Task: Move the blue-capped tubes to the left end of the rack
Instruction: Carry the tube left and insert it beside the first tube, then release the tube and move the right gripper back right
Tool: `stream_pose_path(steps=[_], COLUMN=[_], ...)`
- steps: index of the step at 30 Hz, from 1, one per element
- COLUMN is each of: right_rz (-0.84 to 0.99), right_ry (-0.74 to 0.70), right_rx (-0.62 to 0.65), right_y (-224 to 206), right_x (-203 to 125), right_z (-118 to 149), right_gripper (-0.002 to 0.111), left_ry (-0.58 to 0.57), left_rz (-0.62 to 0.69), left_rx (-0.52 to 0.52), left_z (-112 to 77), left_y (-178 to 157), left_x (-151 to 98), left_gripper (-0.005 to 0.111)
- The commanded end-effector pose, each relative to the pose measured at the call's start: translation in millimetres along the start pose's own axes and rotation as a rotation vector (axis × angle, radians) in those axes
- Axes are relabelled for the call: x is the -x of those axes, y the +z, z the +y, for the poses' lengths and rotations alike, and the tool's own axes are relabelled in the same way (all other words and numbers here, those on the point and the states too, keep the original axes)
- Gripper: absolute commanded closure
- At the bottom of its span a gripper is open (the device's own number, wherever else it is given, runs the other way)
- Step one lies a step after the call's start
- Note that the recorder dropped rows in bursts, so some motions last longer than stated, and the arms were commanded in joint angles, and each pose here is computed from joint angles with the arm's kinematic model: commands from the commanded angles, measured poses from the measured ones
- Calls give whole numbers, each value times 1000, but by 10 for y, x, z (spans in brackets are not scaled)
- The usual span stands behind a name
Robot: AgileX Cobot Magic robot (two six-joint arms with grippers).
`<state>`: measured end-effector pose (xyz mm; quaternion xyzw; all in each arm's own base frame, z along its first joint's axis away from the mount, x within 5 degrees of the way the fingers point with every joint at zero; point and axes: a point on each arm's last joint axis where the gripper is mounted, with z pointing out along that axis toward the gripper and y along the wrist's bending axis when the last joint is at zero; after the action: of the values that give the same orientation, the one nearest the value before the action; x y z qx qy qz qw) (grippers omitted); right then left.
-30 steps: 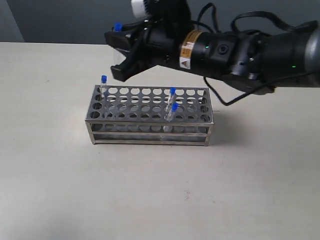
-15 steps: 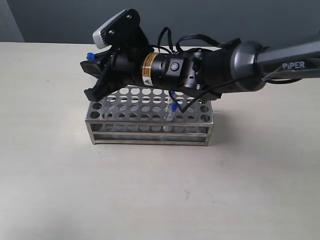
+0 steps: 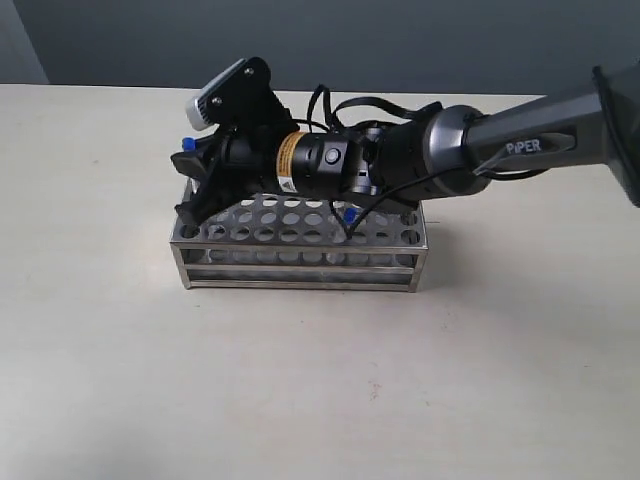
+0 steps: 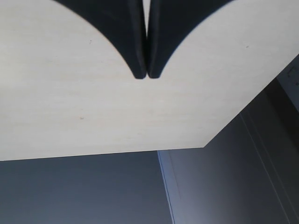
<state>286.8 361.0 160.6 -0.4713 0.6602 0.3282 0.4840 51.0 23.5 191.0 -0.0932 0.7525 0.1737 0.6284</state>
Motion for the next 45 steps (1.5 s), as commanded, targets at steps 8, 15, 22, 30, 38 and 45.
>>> stream_pose_path(steps=[8, 15, 22, 30, 38, 45], right_rz=[53, 57, 40, 3, 84, -1], right_ry=[53, 50, 84, -24, -33, 100], right_rx=[-2, 4, -33, -178, -273, -303], right_y=[61, 60, -44, -533, -1174, -1731], right_x=[-182, -186, 32, 756, 675, 71], right_z=[-8, -2, -27, -88, -133, -611], right_gripper=[109, 72, 67, 67, 67, 67], left_ry=[-2, -2, -2, -2, -2, -2], left_rz=[-13, -13, -13, -13, -13, -13], left_rx=[-1, -1, -1, -1, -1, -1], left_z=[1, 1, 1, 1, 1, 1], left_y=[-6, -6, -6, -6, -6, -6], left_x=[16, 16, 16, 16, 16, 16], left_gripper=[106, 106, 106, 106, 106, 106])
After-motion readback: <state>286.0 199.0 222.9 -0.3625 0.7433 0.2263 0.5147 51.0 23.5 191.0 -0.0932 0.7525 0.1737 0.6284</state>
